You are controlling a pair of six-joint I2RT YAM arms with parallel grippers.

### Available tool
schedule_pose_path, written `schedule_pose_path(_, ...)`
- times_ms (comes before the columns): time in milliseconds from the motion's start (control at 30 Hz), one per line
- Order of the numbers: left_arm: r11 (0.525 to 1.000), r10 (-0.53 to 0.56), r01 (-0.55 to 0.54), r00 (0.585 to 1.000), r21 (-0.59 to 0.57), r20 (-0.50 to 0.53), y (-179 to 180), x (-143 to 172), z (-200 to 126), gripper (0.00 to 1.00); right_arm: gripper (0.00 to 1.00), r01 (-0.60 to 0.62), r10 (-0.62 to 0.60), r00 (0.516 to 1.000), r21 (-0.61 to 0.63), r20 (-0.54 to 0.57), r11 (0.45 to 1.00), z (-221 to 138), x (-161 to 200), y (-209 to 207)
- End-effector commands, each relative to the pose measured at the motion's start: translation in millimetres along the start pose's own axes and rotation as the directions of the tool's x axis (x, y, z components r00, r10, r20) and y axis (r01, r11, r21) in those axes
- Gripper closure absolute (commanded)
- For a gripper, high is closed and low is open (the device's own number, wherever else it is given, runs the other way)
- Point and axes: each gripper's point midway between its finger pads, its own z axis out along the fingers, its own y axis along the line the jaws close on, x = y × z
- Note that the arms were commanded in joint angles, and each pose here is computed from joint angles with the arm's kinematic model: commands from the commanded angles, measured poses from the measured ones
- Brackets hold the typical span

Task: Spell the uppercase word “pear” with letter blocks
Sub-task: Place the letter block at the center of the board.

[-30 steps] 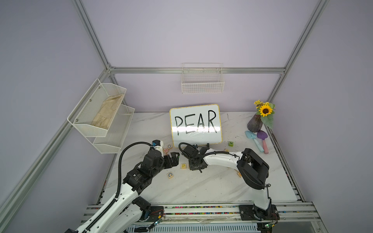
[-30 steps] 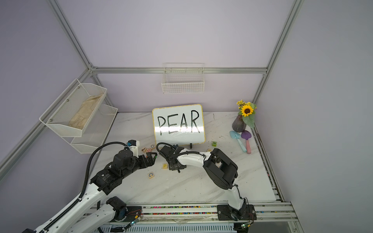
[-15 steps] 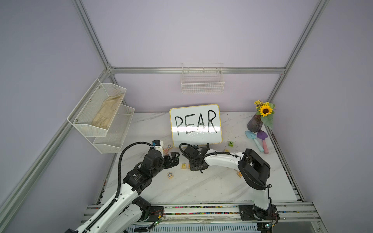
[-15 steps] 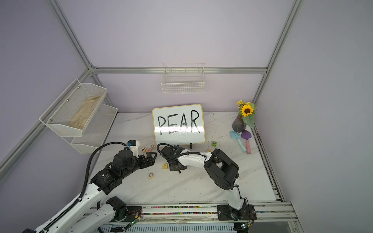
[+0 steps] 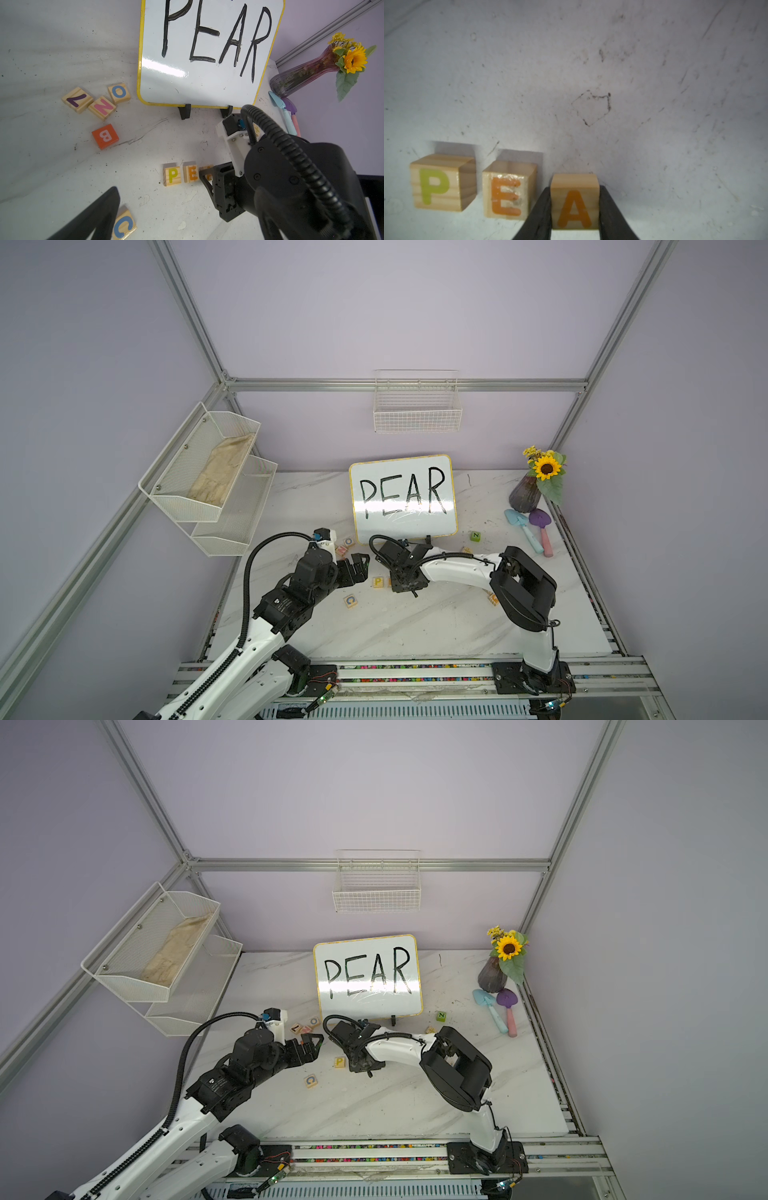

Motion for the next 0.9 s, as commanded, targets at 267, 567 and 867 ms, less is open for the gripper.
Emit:
schedule_pose_path(267, 1.0, 0.021, -0.021, 1.0, -0.01, -0.011, 8.6, 10.4, 7.2, 0.0, 0.63, 0.028, -0.028, 1.0, 0.029, 0.0, 0.999, 4.0, 0.5, -0.8)
schedule_pose_path(567, 1.0, 0.021, -0.021, 1.0, -0.012, -0.012, 9.0, 10.7, 7.4, 0.0, 0.63, 0.026, -0.026, 1.0, 0.027, 0.007, 0.999, 4.8, -3.0, -1.0)
schedule_pose_path(867, 1.0, 0.021, -0.022, 1.0, -0.014, -0.014, 9.5, 10.9, 7.8, 0.0, 0.63, 0.017, -0.018, 1.0, 0.028, 0.009, 0.999, 8.5, -6.1, -2.4)
